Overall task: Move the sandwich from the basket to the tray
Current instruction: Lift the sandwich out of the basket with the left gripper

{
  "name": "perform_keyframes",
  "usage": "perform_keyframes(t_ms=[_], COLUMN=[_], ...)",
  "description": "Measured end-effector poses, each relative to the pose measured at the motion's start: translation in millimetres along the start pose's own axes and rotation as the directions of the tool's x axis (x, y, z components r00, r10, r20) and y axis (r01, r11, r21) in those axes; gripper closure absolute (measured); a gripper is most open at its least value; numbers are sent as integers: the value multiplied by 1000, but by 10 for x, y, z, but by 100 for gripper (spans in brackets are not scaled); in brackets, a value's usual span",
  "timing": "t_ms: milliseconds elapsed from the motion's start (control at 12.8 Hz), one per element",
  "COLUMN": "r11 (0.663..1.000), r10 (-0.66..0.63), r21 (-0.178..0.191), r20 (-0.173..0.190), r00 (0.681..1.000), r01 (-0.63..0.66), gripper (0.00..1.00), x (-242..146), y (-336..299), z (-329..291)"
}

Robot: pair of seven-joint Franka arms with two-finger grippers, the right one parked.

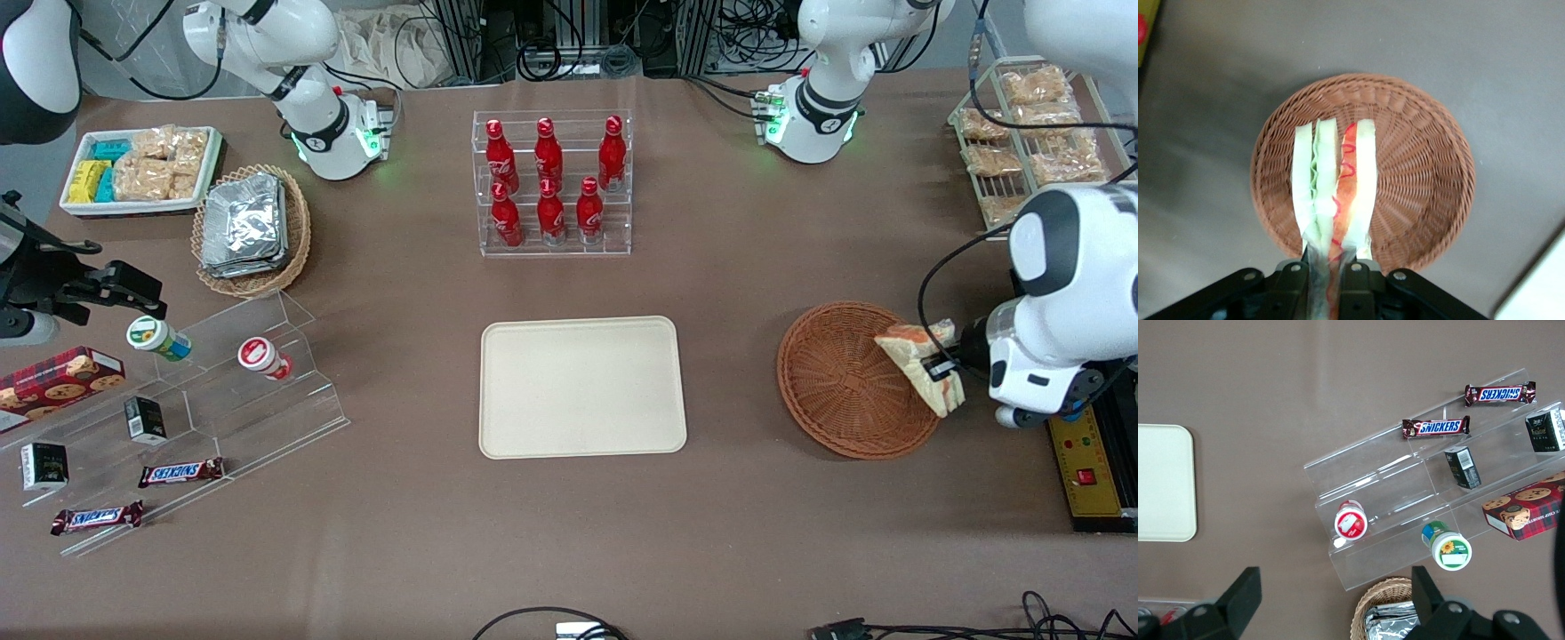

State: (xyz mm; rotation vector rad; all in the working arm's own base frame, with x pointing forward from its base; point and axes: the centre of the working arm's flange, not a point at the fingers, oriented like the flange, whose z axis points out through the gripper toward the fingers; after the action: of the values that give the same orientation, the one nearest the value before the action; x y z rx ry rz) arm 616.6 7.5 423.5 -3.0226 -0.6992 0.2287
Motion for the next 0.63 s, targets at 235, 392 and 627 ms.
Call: perform_keyframes(t_ms=[235, 392, 627], r11=[997, 992, 983], r10=[82, 125, 183], r21=[-1, -14, 2], r20=[-10, -34, -47], r00=[997, 992, 982], r01=[-82, -126, -183], gripper=[84, 84, 84], x=[-142, -239, -428], y=[186, 376, 608], z=[-551, -735, -976])
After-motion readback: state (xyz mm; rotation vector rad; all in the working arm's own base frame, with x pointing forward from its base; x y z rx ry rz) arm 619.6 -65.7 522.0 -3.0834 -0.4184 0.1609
